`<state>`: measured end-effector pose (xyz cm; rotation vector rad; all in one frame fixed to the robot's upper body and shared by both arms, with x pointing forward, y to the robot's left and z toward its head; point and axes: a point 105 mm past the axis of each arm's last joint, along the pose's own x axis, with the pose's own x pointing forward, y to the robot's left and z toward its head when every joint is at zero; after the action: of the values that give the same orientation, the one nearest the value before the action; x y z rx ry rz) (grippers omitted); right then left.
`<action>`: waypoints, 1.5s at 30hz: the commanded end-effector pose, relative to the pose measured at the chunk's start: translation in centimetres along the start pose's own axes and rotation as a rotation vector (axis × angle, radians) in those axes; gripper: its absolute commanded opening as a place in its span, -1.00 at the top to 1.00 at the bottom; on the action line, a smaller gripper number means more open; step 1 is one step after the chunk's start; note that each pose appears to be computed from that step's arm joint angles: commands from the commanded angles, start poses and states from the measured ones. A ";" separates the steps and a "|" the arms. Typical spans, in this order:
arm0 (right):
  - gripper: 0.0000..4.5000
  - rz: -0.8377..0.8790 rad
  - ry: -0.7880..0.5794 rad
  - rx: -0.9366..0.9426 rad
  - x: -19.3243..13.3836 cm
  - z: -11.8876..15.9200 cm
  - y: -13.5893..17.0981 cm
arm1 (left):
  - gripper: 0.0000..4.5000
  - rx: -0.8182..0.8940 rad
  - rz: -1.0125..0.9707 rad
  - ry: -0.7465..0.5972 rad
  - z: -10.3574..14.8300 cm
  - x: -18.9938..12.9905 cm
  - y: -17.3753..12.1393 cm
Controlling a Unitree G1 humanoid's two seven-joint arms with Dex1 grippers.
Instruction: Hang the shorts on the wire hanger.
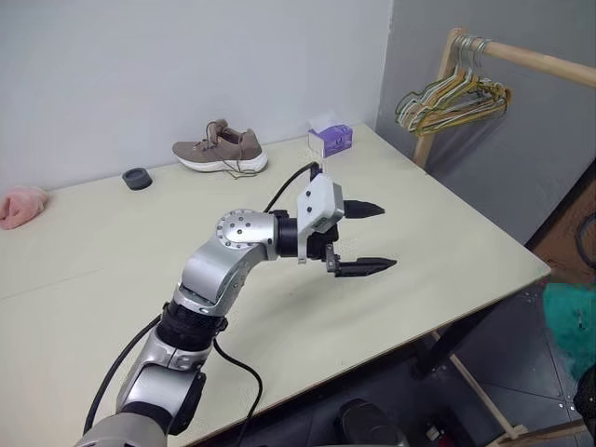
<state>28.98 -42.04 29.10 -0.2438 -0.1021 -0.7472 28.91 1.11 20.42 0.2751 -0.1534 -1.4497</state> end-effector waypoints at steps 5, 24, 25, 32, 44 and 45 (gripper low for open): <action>-0.99 0.005 0.004 0.059 -0.9 0.2 1.0 | -1.00 0.036 0.037 0.005 0.4 -1.0 0.2; -0.99 0.146 0.186 0.257 -8.4 -2.6 8.2 | -1.00 0.021 0.021 0.045 -0.6 -1.6 -0.1; -0.99 0.162 0.211 0.259 -8.7 -3.0 8.7 | -1.00 0.021 0.020 0.047 -0.7 -1.7 0.0; -0.99 0.457 0.008 0.084 -11.5 -0.3 14.2 | -1.00 0.002 0.097 0.075 -1.4 -3.1 1.1; -0.99 1.127 -0.179 0.145 -18.1 -0.9 25.9 | -1.00 -0.050 1.187 0.323 -7.3 -17.1 10.1; -0.99 1.182 -0.173 0.158 -18.5 -1.2 26.6 | -1.00 -0.070 1.265 0.327 -7.6 -18.3 9.8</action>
<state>33.70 -12.27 19.08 -0.1924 -0.1053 0.3832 38.38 18.85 16.02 0.2797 0.0407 -0.2806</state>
